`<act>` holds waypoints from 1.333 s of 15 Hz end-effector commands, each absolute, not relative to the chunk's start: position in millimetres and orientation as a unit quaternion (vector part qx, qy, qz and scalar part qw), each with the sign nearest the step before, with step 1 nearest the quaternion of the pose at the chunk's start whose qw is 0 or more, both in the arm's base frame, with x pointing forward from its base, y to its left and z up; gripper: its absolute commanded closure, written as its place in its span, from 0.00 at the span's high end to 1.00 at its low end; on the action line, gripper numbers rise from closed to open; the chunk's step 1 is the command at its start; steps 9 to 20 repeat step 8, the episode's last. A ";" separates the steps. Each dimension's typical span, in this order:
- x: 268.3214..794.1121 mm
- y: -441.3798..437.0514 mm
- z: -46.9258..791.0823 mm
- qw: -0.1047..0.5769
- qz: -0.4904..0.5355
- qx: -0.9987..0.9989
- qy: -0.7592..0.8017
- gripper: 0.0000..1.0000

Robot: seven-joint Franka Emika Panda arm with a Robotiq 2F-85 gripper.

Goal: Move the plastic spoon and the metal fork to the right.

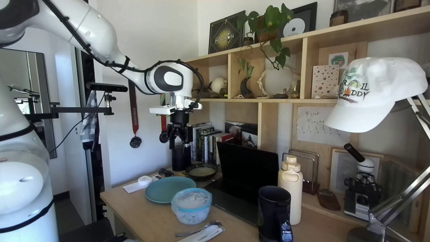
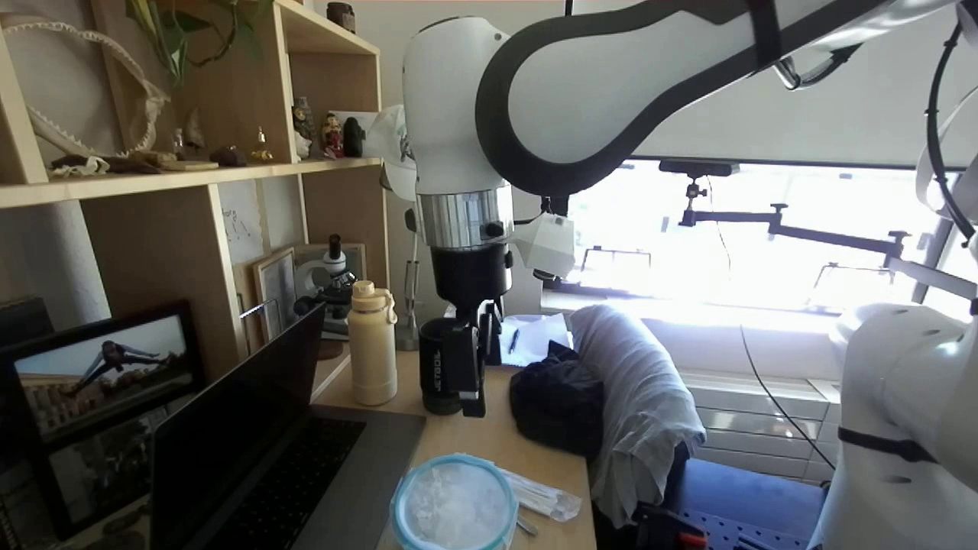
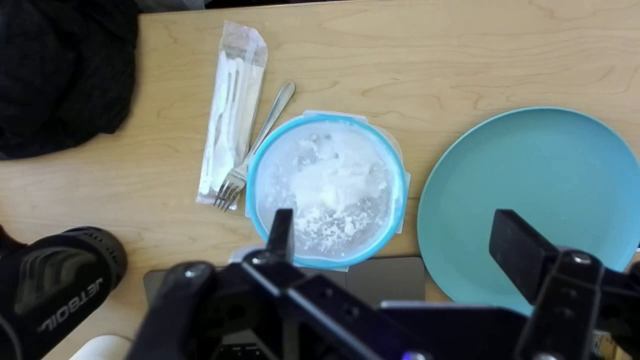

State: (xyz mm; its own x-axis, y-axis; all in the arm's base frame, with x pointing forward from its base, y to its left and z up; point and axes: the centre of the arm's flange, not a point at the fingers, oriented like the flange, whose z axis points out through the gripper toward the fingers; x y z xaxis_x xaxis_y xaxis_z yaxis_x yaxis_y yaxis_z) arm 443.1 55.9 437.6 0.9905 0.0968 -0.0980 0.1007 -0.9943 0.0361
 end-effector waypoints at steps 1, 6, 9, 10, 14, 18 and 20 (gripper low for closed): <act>439.8 74.7 464.8 0.048 -0.046 0.997 0.045 1.00; 442.2 84.6 465.1 0.049 -0.035 0.997 0.050 1.00; 442.1 88.3 467.1 0.050 -0.034 0.997 0.052 1.00; 442.1 88.3 467.1 0.050 -0.034 0.997 0.052 1.00; 442.1 88.3 467.1 0.050 -0.034 0.997 0.052 1.00; 442.1 88.3 467.1 0.050 -0.034 0.997 0.052 1.00; 442.1 88.3 467.1 0.050 -0.034 0.997 0.052 1.00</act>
